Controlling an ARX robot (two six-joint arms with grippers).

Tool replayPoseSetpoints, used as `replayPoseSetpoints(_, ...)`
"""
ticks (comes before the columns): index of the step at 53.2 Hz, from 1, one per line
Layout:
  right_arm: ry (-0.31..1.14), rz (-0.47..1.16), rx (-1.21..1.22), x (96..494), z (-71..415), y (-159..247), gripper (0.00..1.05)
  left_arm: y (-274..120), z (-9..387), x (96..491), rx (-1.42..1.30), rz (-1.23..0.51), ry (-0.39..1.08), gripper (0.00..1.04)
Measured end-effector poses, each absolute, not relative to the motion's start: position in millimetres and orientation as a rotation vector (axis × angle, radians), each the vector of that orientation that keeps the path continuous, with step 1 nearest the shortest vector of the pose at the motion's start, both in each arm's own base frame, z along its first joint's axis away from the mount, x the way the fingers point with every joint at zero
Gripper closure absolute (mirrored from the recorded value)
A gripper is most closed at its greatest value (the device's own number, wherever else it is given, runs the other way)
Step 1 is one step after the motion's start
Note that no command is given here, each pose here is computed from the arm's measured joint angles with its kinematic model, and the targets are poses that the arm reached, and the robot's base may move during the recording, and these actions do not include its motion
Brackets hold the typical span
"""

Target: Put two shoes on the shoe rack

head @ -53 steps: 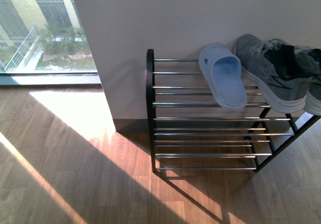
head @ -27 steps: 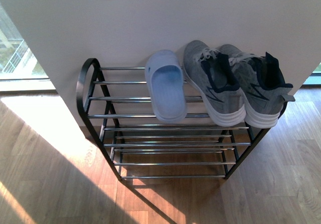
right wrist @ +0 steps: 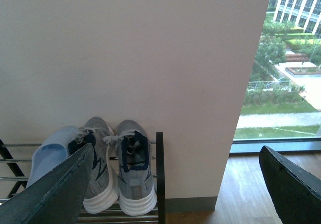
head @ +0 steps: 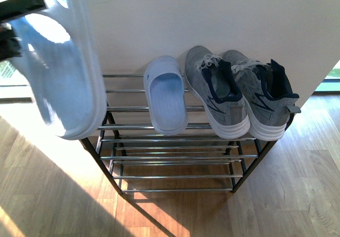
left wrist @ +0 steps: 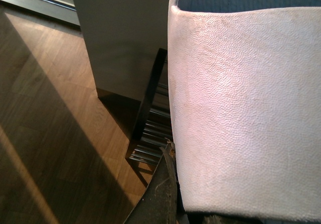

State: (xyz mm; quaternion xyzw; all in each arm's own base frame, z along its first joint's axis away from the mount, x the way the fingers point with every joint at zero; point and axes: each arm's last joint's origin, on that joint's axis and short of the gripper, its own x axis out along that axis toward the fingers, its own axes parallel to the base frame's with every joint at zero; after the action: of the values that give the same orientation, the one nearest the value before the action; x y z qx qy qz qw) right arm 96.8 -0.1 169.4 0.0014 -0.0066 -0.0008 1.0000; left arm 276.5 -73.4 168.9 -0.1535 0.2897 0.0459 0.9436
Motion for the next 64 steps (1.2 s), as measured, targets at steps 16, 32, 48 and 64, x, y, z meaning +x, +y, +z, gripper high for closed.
replayPoseSetpoints(16, -0.013, -0.002, 0.003, 97, 169, 0, 0.09, -98, 108, 373, -0.123, 0.041, 0.804, 1.03)
replayPoseSetpoints(32, -0.013, -0.002, 0.003, 97, 169, 0, 0.09, -106, 61, 440, 0.052, 0.011, 0.891, 1.03)
replayPoseSetpoints(48, -0.013, -0.002, 0.003, 97, 169, 0, 0.09, -105, 21, 458, 0.106, 0.007, 0.963, 1.03)
replayPoseSetpoints(64, -0.013, -0.002, 0.003, 97, 169, 0, 0.09, -110, 6, 466, 0.178, -0.022, 0.989, 0.81)
